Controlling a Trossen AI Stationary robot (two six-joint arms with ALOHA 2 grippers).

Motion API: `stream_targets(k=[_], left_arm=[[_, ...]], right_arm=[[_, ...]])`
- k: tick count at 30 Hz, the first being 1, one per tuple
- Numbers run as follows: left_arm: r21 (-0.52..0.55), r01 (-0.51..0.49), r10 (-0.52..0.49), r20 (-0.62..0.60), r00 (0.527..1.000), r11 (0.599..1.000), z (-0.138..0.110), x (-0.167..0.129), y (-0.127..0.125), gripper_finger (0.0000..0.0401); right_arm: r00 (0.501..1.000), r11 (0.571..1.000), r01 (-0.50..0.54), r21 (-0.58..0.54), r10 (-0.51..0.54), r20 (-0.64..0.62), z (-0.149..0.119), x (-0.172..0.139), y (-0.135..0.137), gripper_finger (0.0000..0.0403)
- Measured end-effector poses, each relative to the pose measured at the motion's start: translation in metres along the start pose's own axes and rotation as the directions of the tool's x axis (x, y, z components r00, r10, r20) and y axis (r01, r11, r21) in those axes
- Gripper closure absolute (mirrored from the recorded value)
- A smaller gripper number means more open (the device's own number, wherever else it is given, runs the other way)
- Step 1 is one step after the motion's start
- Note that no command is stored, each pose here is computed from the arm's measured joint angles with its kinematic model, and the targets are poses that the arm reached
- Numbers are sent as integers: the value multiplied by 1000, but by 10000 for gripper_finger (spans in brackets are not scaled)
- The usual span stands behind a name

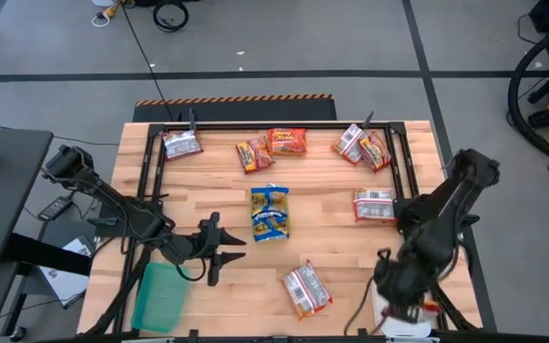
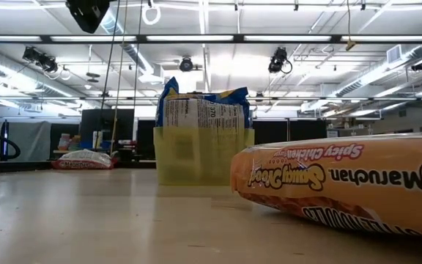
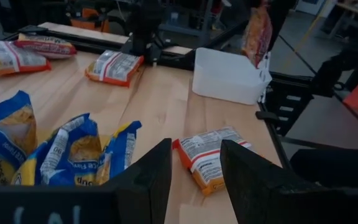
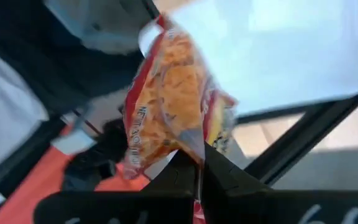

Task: Sort Maruchan noodles
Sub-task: Put the red noodle pack into the white bin

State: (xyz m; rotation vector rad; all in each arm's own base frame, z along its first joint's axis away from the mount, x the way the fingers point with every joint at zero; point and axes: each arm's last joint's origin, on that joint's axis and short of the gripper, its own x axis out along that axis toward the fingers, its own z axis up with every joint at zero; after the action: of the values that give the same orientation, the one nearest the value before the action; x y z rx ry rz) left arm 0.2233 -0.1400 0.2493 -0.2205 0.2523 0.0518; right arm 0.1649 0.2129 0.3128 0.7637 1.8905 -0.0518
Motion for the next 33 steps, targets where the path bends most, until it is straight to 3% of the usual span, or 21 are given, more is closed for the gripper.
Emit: stream_targets(k=[4, 16, 21, 27, 33], left_arm=[[0, 8, -8, 1, 1000, 1000, -1, -1, -2, 260], [-5, 65, -65, -15, 998, 998, -8, -8, -15, 260], [-24, 107, -108, -25, 994, 994, -12, -16, -24, 260], [-6, 133, -133, -38, 990, 991, -18, -22, -33, 260], [46, 123, -121, -35, 992, 991, -19, -23, -34, 260]], right_arm=[[997, 998, 58, 32, -57, -42, 2, 30, 15, 393], [996, 996, 63, 62, -59, -61, 22, 89, 45, 392], [991, 994, 110, -5, -110, -75, 32, 107, 47, 379], [986, 987, 82, -138, -100, -133, 41, 103, 46, 343], [990, 966, 97, -239, -119, -79, 34, 69, 31, 293]])
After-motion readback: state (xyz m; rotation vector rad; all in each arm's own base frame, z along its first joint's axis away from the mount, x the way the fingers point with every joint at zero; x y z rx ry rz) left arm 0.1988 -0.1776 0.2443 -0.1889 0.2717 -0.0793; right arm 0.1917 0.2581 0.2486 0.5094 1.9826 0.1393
